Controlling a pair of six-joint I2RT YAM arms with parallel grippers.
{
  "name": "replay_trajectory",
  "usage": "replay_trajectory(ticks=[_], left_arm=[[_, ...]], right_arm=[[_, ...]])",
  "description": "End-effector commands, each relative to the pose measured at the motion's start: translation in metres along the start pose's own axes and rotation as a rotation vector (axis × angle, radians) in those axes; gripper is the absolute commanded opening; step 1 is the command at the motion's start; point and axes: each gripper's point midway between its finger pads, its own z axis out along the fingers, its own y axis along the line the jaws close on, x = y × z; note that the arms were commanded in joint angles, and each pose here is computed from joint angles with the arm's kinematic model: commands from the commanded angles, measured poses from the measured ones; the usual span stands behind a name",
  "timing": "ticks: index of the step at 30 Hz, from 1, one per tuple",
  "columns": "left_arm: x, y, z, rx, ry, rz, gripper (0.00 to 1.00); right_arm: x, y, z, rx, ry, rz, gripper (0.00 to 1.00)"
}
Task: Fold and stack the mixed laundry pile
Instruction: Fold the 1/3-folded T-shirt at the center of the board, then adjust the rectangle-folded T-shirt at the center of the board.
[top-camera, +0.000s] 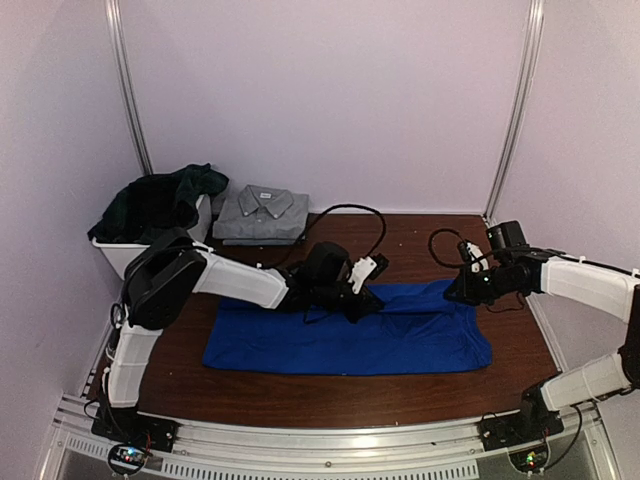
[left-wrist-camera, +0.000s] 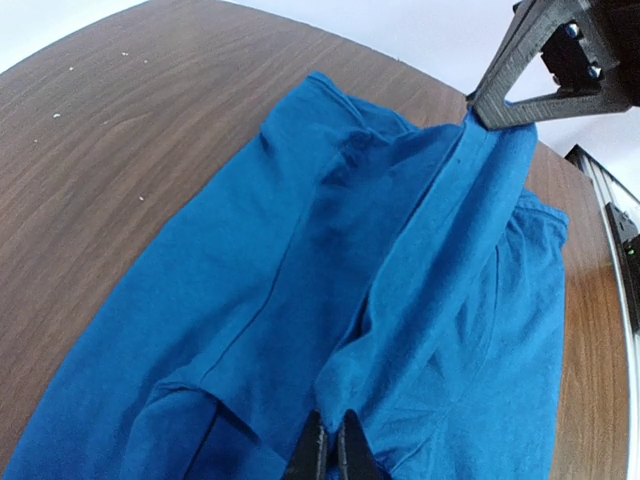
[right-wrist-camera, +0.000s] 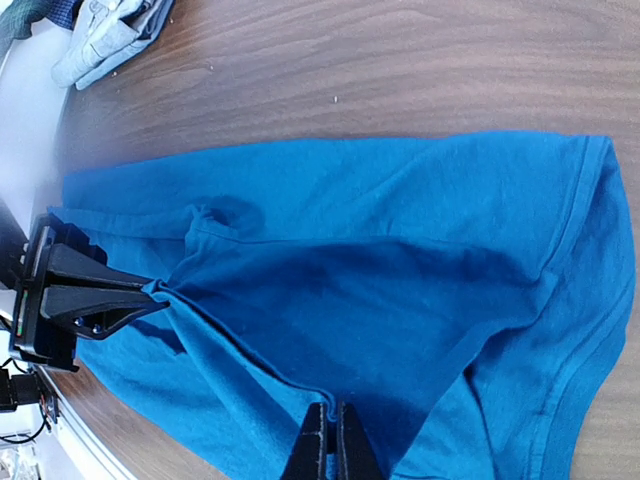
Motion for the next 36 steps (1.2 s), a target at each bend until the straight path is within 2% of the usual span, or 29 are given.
replay_trajectory(ticks=[1,4,8,11,14,19,25,36], left_arm=[[-0.003,-0.01,-0.006,-0.021,-0.01,0.088,0.0],[0.009,-0.006,-0.005,-0.051,0.023,0.108,0.04],[0.019,-0.006,-0.013,-0.079,0.064,0.167,0.15],[0.017,-0.011,-0.029,-0.078,0.058,0.198,0.25],[0.007,-0.018,-0.046,-0.078,0.04,0.207,0.34],[-0.011,-0.013,-0.078,-0.106,-0.009,0.162,0.37],[-0.022,0.032,-0.107,-0.199,-0.024,0.04,0.36],[-0.02,0.048,-0.124,-0.263,-0.022,-0.029,0.38]], right_arm=[[0.012,-0.007,-0.006,0.063,-0.008,0.041,0.0],[0.026,-0.014,-0.006,0.094,0.014,0.059,0.0],[0.042,-0.025,-0.006,0.147,0.056,0.07,0.15],[0.044,-0.027,-0.013,0.165,0.06,0.064,0.34],[0.036,-0.018,-0.019,0.138,0.028,0.055,0.45],[-0.004,0.002,-0.024,0.085,-0.072,0.001,0.47],[-0.034,0.021,0.009,0.034,-0.009,-0.081,0.42],[0.011,0.014,0.054,0.039,0.213,-0.145,0.47]])
